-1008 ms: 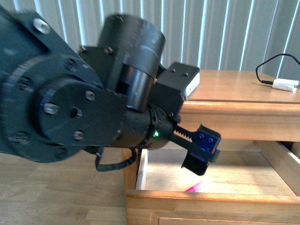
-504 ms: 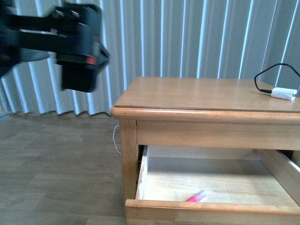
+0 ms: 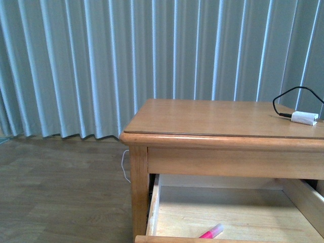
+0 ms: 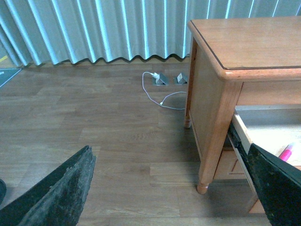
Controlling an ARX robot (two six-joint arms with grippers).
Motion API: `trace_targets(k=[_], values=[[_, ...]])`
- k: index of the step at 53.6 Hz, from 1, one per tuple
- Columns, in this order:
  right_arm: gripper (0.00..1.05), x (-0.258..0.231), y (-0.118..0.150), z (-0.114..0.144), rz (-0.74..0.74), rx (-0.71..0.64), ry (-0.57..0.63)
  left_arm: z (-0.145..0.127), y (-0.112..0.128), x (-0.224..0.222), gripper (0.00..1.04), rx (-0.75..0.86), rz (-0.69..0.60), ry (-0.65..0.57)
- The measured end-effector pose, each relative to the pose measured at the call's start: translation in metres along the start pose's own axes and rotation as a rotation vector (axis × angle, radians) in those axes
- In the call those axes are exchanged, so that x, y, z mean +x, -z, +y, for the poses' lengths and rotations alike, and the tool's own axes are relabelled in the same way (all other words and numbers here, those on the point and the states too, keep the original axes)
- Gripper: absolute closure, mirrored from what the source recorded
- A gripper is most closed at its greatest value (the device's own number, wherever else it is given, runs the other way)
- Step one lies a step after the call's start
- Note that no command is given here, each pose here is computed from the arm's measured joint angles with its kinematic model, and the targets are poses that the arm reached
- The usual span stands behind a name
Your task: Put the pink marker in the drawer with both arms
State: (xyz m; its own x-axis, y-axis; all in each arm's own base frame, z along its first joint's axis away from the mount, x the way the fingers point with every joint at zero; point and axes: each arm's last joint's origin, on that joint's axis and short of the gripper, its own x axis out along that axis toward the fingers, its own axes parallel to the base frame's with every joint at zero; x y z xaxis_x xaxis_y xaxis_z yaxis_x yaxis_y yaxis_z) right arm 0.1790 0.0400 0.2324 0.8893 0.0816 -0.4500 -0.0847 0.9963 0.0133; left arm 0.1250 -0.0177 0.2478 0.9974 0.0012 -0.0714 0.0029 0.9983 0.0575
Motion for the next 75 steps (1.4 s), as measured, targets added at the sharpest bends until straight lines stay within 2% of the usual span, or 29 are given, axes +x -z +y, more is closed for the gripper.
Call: trace_targets(k=[5, 11, 18, 32, 49, 75], values=[[0.09, 0.0, 0.0, 0.0, 0.0, 0.0, 0.0, 0.0, 0.0, 0.0, 0.09, -0.005, -0.014, 0.001], [0.09, 0.0, 0.0, 0.0, 0.0, 0.0, 0.0, 0.003, 0.012, -0.003, 0.3, -0.039, -0.071, 0.005], [0.09, 0.0, 0.0, 0.0, 0.0, 0.0, 0.0, 0.009, 0.028, -0.005, 0.53, -0.044, -0.066, 0.033], [0.09, 0.0, 0.0, 0.0, 0.0, 0.0, -0.001, 0.014, 0.051, -0.009, 1.0, -0.056, -0.063, 0.002], [0.09, 0.0, 0.0, 0.0, 0.0, 0.0, 0.0, 0.013, 0.071, -0.019, 1.01, -0.059, -0.048, 0.004], [0.09, 0.0, 0.0, 0.0, 0.0, 0.0, 0.0, 0.013, 0.08, -0.023, 1.01, -0.06, -0.089, 0.001]])
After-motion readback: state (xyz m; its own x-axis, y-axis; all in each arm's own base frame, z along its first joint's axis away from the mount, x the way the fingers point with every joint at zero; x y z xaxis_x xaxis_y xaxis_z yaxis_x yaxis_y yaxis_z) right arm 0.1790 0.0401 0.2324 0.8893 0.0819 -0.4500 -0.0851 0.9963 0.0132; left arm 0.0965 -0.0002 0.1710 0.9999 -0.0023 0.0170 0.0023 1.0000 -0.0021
